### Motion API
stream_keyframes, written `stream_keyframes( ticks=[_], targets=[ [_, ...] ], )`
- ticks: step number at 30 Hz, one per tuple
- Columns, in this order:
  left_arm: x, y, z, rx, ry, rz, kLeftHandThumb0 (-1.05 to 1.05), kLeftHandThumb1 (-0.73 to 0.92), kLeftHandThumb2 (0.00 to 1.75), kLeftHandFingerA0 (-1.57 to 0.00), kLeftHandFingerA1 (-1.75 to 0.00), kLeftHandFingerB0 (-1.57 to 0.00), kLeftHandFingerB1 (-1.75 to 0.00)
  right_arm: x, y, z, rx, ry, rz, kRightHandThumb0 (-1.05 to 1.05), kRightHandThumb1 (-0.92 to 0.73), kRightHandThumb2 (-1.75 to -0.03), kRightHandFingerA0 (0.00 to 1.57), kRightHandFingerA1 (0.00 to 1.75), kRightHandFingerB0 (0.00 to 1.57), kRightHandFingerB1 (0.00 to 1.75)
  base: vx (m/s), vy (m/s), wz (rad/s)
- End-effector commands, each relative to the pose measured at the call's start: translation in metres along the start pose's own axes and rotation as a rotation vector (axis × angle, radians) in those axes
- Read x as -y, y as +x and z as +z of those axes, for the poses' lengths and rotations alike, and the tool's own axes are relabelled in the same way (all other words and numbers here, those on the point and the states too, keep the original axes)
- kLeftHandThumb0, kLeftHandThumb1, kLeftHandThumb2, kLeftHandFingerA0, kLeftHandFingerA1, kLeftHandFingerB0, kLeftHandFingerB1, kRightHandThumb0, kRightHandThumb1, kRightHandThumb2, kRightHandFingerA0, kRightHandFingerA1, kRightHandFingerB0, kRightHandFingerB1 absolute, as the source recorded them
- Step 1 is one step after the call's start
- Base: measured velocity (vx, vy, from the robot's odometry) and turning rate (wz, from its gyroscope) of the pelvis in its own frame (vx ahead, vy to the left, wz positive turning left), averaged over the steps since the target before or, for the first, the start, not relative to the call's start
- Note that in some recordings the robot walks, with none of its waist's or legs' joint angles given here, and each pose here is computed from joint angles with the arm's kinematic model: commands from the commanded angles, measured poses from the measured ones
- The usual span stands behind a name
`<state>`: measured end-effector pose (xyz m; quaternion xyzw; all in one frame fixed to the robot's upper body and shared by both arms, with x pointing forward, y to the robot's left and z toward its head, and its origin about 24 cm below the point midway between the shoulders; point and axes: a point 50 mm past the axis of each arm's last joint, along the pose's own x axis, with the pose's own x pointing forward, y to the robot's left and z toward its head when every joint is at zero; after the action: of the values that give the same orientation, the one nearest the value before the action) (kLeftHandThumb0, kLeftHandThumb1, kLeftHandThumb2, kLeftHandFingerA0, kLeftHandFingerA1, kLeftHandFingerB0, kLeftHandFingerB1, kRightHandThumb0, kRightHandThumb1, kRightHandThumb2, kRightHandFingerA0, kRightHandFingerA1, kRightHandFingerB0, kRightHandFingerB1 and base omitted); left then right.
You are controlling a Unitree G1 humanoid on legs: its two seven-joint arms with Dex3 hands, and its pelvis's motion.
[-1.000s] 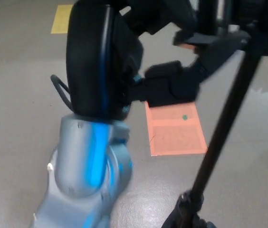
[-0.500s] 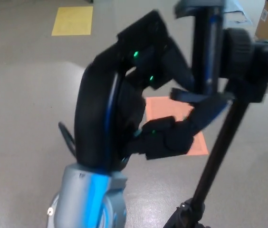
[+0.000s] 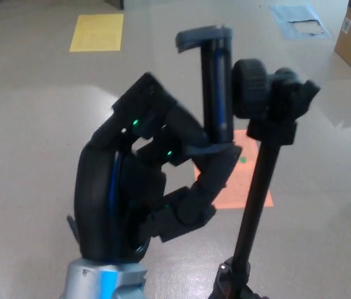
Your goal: A phone stand is kept on the floor and the robot uses both its hands to grab it and uses its left hand to extend the phone stand by pulling it upwards
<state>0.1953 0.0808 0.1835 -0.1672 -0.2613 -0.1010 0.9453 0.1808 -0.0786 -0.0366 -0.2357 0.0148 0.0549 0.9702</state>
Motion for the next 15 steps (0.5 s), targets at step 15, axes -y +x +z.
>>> stream_keyframes(
  ticks=[15],
  targets=[
    [-0.058,-0.093,-0.100,-0.519,0.078,0.346,-0.10,0.57,0.64,-0.96,-1.75,-0.79,-1.75,0.008,-0.006,-0.014,-0.092,-0.011,-0.034,-0.25,-0.90,-0.67,0.94,1.75,0.67,1.75,0.00,0.000,0.00]
  ],
)
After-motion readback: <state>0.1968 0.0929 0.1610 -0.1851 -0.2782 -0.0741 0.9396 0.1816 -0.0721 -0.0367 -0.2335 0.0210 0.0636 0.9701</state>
